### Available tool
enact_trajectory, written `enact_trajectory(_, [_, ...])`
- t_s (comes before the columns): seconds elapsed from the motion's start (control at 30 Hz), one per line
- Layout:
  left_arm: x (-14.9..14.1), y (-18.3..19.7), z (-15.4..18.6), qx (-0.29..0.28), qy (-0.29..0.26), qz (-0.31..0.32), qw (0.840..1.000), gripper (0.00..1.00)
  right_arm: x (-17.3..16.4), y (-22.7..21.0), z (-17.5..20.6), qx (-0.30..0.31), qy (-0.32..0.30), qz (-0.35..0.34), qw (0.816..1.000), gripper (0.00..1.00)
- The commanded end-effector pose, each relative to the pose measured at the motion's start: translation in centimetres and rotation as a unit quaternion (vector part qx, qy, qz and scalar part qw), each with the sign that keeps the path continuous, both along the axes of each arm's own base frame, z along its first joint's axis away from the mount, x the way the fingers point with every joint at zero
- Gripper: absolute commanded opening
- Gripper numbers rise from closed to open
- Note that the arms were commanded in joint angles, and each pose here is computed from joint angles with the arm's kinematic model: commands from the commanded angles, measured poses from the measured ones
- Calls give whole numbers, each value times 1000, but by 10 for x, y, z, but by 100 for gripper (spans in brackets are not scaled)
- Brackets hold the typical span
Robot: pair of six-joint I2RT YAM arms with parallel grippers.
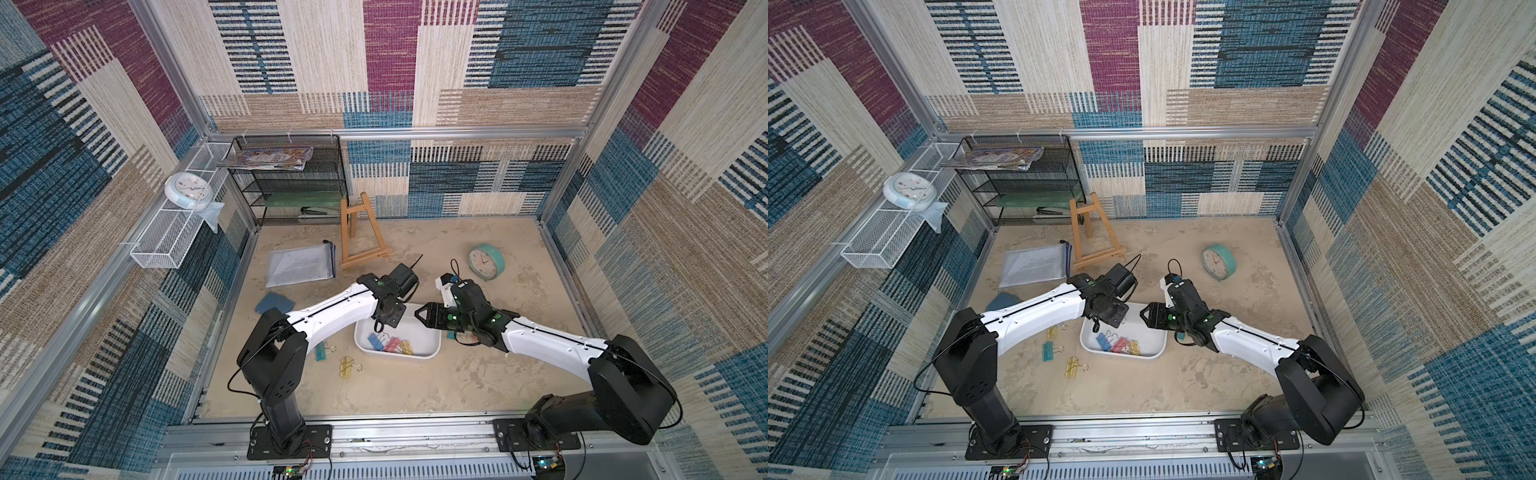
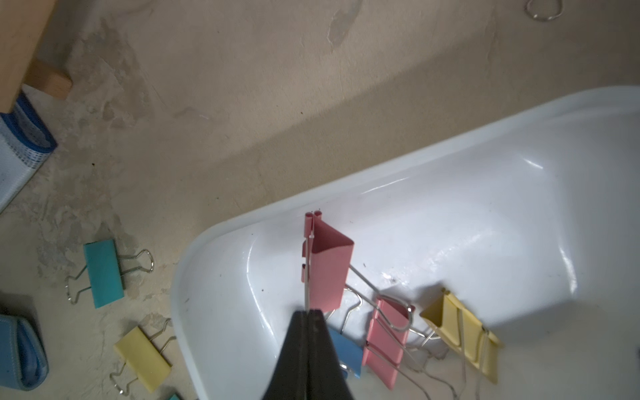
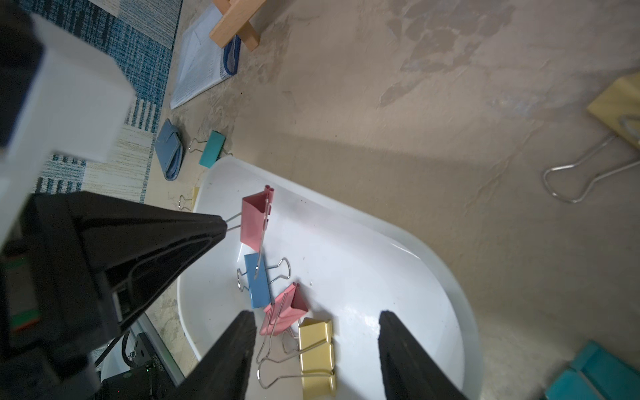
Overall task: Take out the binder clips from the storage box
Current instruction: Pick up the binder clip from the storage box, then place the binder clip at the center of the board.
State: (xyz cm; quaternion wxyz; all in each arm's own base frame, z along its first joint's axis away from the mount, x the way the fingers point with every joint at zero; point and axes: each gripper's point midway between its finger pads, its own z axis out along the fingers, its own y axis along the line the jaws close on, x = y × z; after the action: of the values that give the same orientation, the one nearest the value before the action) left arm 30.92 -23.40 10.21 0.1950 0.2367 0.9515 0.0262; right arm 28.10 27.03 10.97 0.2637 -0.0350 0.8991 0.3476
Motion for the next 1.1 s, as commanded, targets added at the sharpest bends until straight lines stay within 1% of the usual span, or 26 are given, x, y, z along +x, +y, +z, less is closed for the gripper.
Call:
enact_trajectory(0.0, [8,7,15,-6,-40,20,999,0,3,3,9,10,-12,2,1000,61])
enact_trajectory(0.33, [11,26,55,-26,-110,51,992,0,2,25,28,49,-31,54,997,61])
enact_trajectory(0.53, [16,47,69,-22,-131,78,988,0,4,32,36,63,-37,68,995,61])
enact_trajectory(0.67, [19,66,65,-9,-125,99,987,0,5,36,37,66,-36,74,994,61])
enact_trajectory(0.8, [25,82,57,-5,-101,124,987,0,5,39,37,67,-35,78,994,61])
enact_trajectory(0.97, [35,90,45,-12,-74,147,986,0,6,44,38,71,-33,86,993,61])
enact_trajectory(1.07, [43,96,36,1,-57,173,983,0,6,45,37,70,-31,89,993,61])
